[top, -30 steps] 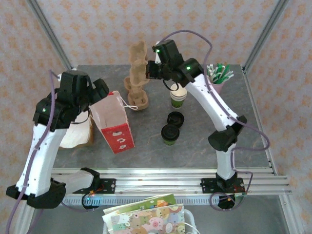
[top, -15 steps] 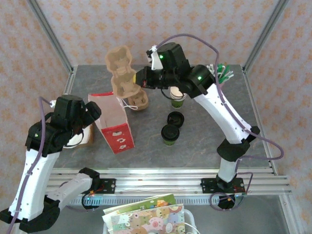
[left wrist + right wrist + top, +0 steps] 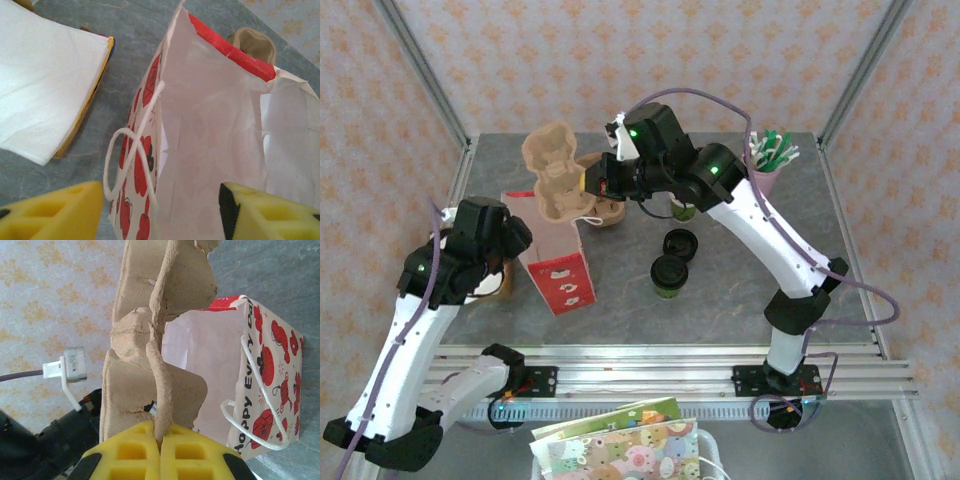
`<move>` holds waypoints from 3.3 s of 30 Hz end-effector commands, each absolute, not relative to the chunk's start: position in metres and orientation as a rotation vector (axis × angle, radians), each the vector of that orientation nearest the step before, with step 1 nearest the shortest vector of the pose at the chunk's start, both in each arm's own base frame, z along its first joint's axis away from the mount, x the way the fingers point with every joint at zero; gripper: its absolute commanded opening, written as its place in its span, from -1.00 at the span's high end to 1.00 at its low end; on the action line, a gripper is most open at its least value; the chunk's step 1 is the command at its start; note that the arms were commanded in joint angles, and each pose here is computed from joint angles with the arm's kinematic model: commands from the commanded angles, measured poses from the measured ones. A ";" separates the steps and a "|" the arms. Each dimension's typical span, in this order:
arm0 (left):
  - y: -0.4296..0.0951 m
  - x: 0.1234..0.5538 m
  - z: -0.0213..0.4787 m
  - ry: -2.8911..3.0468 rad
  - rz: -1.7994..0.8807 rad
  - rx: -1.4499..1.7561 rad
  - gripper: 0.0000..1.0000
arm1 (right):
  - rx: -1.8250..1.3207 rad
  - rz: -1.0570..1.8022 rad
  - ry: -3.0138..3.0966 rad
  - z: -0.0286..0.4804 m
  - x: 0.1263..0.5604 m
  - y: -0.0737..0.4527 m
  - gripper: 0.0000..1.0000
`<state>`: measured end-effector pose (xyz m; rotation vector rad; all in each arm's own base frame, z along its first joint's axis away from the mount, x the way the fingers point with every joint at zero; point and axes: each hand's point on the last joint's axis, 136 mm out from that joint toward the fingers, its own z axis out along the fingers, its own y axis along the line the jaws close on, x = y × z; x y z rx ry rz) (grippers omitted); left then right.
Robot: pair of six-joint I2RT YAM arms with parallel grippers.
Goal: Pack the takeout coffee
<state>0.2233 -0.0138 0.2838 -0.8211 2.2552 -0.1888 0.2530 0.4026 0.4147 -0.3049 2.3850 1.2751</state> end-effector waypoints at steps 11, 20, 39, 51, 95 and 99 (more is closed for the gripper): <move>-0.010 0.244 0.268 2.270 -0.086 -0.719 0.34 | -0.314 1.380 2.368 0.433 0.239 0.403 1.00; -0.012 0.249 0.279 2.233 -0.124 -0.703 0.85 | -0.334 1.426 2.401 0.430 0.229 0.403 1.00; -0.013 0.273 0.325 2.119 -0.129 -0.616 1.00 | -0.374 1.504 2.548 0.406 0.201 0.383 1.00; -0.020 0.281 0.332 2.084 -0.178 -0.590 1.00 | -0.364 1.575 2.574 0.399 0.203 0.383 1.00; -0.042 0.259 0.342 2.053 -0.422 -0.575 1.00 | -0.168 1.584 2.668 0.347 0.227 0.403 1.00; -0.038 0.263 0.345 2.016 -0.407 -0.577 1.00 | -0.179 1.579 2.682 0.350 0.221 0.395 1.00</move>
